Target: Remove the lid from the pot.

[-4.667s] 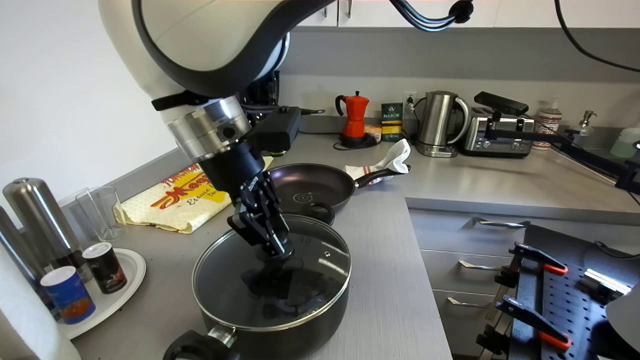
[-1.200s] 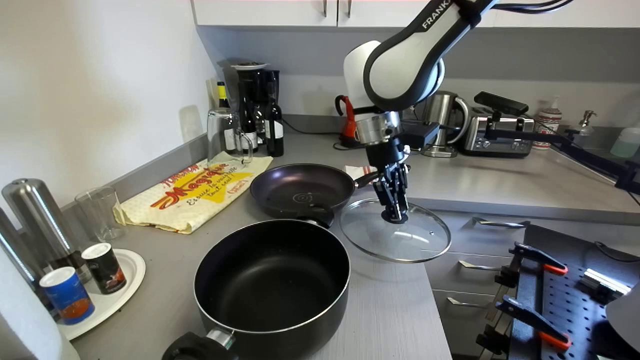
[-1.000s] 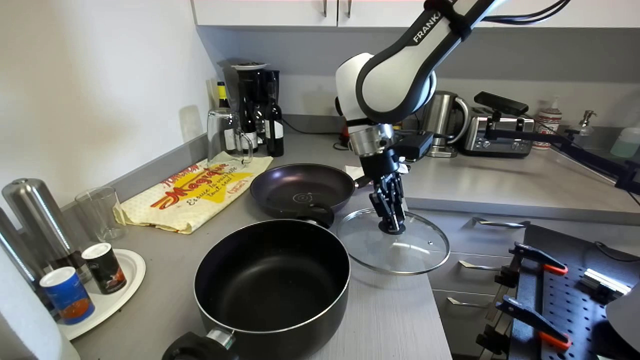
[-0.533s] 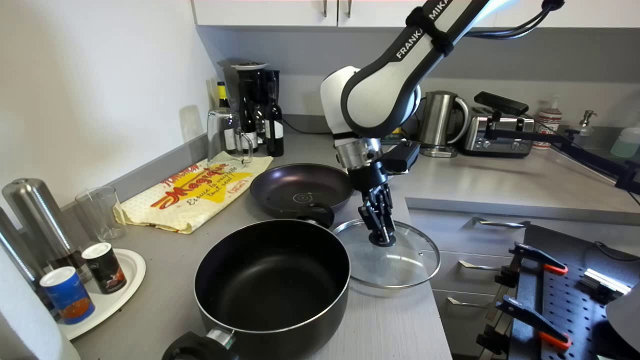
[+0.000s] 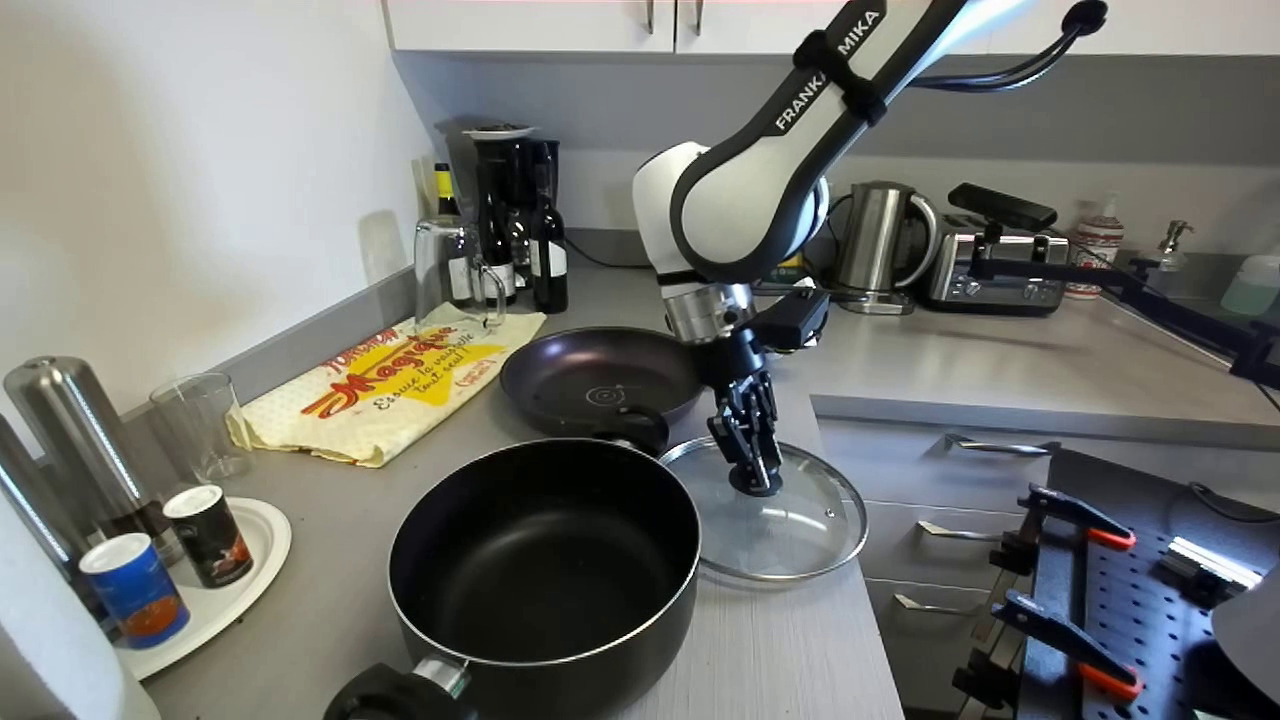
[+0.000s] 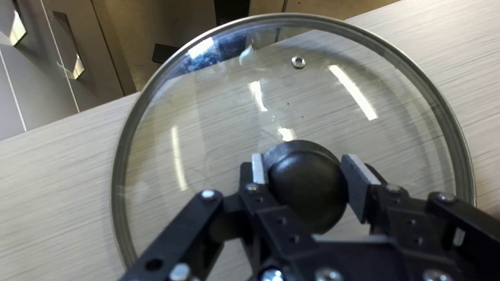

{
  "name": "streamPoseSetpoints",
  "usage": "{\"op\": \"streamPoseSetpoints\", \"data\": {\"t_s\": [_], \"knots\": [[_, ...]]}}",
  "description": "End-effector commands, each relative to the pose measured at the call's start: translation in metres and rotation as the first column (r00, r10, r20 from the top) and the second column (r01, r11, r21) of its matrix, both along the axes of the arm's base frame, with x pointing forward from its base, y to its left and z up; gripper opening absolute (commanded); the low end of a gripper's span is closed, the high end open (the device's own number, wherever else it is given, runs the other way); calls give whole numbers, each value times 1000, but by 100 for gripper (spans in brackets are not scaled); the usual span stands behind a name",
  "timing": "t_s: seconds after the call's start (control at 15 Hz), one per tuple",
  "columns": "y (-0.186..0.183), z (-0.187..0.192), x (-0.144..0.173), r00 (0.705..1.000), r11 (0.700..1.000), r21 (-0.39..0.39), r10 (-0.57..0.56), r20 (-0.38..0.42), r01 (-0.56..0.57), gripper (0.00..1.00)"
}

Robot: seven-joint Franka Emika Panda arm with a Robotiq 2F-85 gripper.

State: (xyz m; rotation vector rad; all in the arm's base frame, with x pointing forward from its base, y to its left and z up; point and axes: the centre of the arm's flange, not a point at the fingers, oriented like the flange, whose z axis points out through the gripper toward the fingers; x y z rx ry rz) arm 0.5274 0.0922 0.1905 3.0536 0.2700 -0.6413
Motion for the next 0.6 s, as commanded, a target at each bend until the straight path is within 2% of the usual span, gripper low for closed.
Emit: {"op": "streamPoseSetpoints", "data": {"t_s": [0.0,0.07,0.13,0.2,0.33,0.53], "knots": [[1,0,7,1000,1000,8,5,-8,-5,25],[1,0,8,1000,1000,7,4,-8,-4,25],[1,-1,7,1000,1000,8,3,-10,-3,46],[1,-1,7,1000,1000,8,2,-11,-2,75],[1,-2,7,1000,1000,8,1,-13,-1,81],[1,-3,8,1000,1000,9,-1,-15,1,100]]}}
